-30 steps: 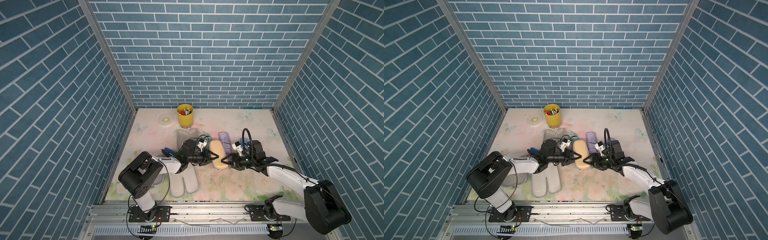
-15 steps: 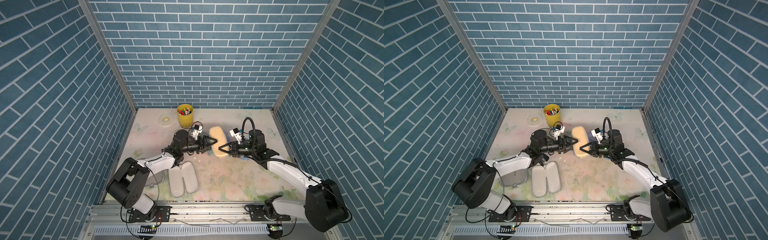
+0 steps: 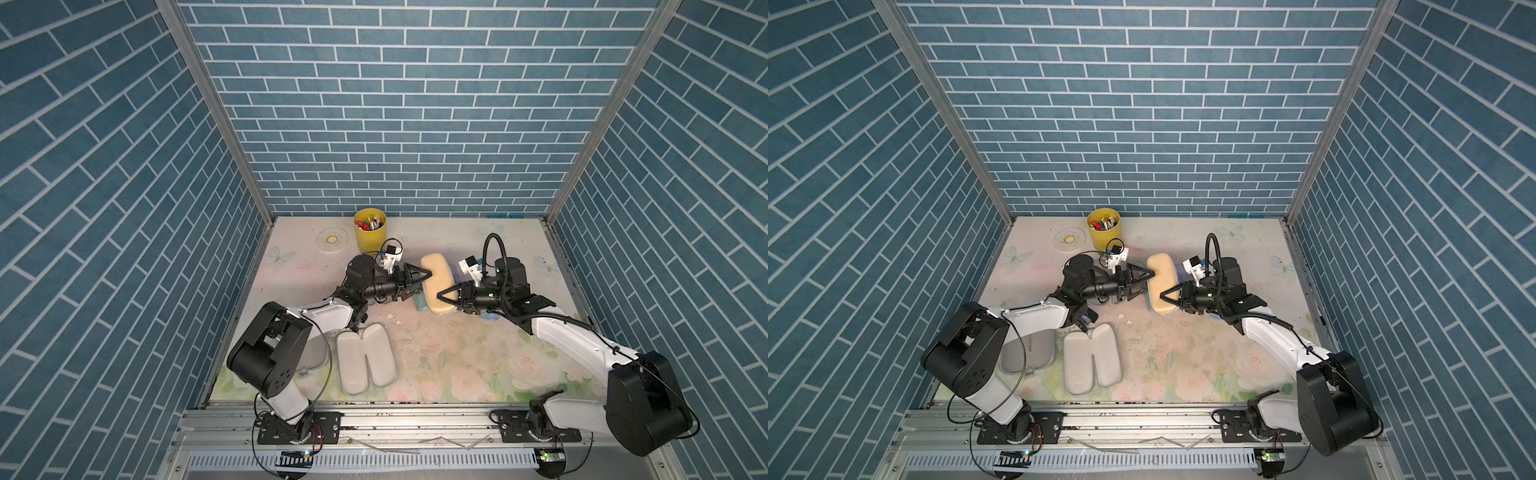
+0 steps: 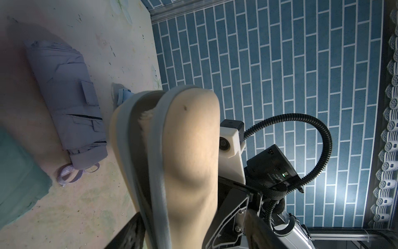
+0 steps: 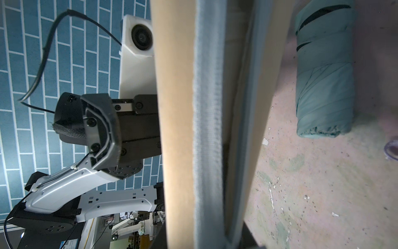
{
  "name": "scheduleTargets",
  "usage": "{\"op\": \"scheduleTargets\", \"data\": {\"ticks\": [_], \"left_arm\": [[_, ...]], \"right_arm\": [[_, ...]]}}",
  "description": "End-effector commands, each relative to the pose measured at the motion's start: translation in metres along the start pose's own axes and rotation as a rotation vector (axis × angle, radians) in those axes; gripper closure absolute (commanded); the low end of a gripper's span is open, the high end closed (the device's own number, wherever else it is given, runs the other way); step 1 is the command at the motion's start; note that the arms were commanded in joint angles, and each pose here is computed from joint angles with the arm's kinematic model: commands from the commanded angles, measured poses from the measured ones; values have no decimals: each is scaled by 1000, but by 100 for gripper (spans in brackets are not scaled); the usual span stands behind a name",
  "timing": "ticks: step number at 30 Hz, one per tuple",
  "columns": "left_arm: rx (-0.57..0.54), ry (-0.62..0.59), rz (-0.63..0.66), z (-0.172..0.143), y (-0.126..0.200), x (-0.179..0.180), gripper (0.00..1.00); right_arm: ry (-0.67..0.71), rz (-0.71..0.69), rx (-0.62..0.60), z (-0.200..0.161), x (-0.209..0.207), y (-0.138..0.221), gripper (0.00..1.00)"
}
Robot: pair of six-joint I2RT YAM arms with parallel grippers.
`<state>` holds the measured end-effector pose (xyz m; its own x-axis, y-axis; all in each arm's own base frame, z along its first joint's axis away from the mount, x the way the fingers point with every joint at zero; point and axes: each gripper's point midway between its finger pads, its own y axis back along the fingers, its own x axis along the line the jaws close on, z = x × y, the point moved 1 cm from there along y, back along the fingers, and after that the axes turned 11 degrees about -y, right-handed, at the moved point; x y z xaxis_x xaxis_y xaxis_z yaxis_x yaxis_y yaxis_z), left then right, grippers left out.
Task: Put umbrellas into zippered umbrella sleeves
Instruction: Pick up the umbrella sleeve at the center of the board.
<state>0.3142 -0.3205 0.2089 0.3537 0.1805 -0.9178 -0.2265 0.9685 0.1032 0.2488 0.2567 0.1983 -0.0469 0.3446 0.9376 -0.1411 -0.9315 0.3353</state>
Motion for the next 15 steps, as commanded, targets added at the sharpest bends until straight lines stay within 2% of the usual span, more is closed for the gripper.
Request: {"op": "scheduleTargets", "data": {"ticks": [1, 5, 8, 10, 12, 15], "left_arm": [[19, -92, 21, 5, 6, -9, 23], [29, -148, 114, 4, 15, -4, 19], [32, -154, 89, 2, 6, -11, 18], [-8, -152, 55, 10, 3, -18, 19], [-45, -141, 24, 18, 1, -25, 22], [-102, -131, -11, 28, 1, -31, 32]], "right_arm": [[165, 105, 94, -15, 48, 2, 79], [165, 107, 81, -12, 54, 5, 79], [160, 129, 82, -10, 58, 0, 79], [163, 126, 88, -12, 58, -6, 79], [164, 127, 74, -11, 59, -9, 79], [146, 132, 10, -1, 58, -11, 78]]}}
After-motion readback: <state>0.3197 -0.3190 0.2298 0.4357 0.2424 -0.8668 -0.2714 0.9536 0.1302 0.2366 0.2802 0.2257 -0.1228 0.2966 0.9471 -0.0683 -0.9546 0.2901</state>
